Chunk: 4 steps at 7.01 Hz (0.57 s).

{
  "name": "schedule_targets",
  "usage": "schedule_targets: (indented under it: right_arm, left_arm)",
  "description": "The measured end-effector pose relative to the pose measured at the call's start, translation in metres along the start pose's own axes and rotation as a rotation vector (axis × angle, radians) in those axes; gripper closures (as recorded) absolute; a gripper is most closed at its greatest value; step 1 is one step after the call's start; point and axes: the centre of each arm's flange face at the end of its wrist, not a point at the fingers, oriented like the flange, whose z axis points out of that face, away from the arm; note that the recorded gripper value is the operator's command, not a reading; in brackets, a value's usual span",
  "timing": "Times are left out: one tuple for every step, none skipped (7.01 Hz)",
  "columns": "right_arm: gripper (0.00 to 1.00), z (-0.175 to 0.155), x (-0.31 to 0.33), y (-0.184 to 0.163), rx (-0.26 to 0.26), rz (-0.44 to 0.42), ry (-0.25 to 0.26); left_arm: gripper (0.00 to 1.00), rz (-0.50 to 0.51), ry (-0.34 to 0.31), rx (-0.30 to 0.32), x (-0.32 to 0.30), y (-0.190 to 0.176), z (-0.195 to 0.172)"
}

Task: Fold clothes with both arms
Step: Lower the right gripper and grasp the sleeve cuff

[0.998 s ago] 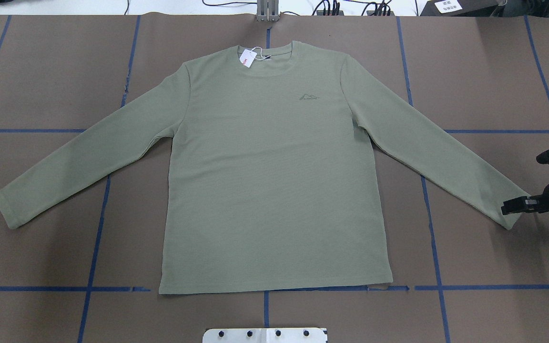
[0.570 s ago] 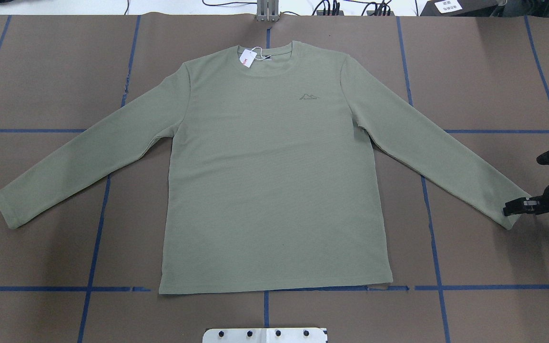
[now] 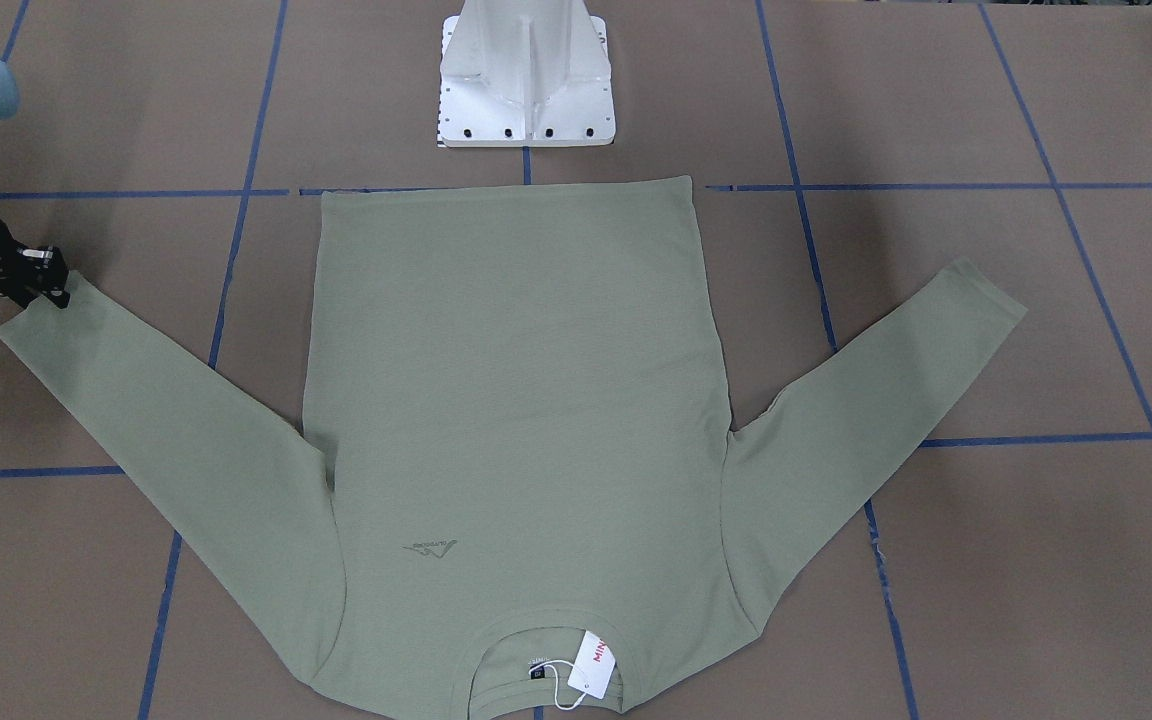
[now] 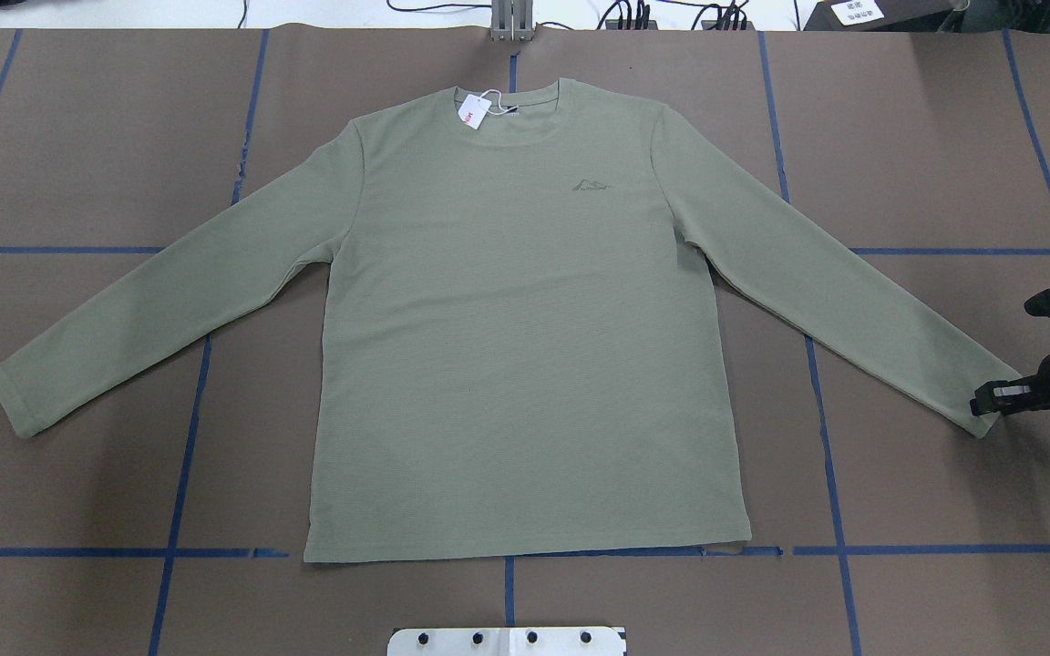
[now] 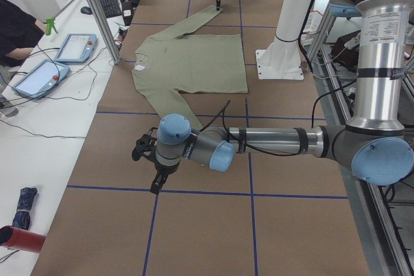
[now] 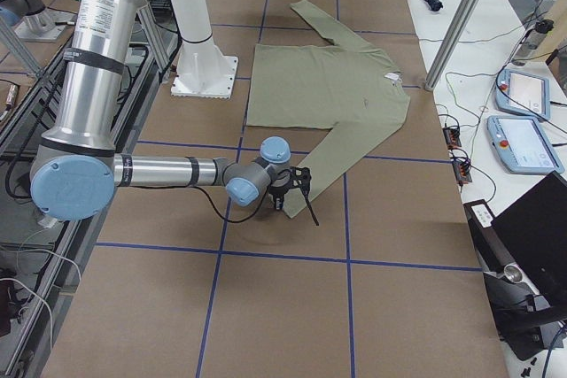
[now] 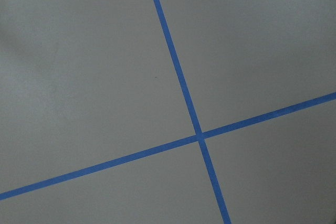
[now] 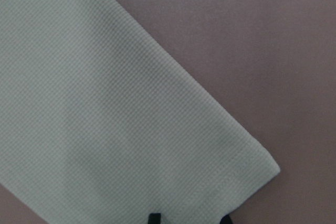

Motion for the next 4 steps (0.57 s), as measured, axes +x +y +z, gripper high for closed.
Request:
schedule_targets:
  right_arm:
    - [1.00, -0.003, -0.004, 0.000, -0.017, -0.001, -0.026]
    - [1.00, -0.008, -0.006, -0.002, -0.028, 0.003, -0.051]
    - [1.00, -0.014, -0.006, -0.004, -0.028, 0.009, -0.069]
    - [1.00, -0.024, -0.006, -0.008, -0.018, 0.016, -0.087]
  left_arm:
    - [0.00, -0.001, 0.000, -0.001, 0.000, 0.000, 0.000]
    - [0.00, -0.001, 0.000, -0.001, 0.000, 0.000, 0.000]
    - [0.00, -0.001, 0.000, -0.001, 0.000, 0.000, 0.000]
    - [0.00, -0.002, 0.000, -0.001, 0.000, 0.000, 0.000]
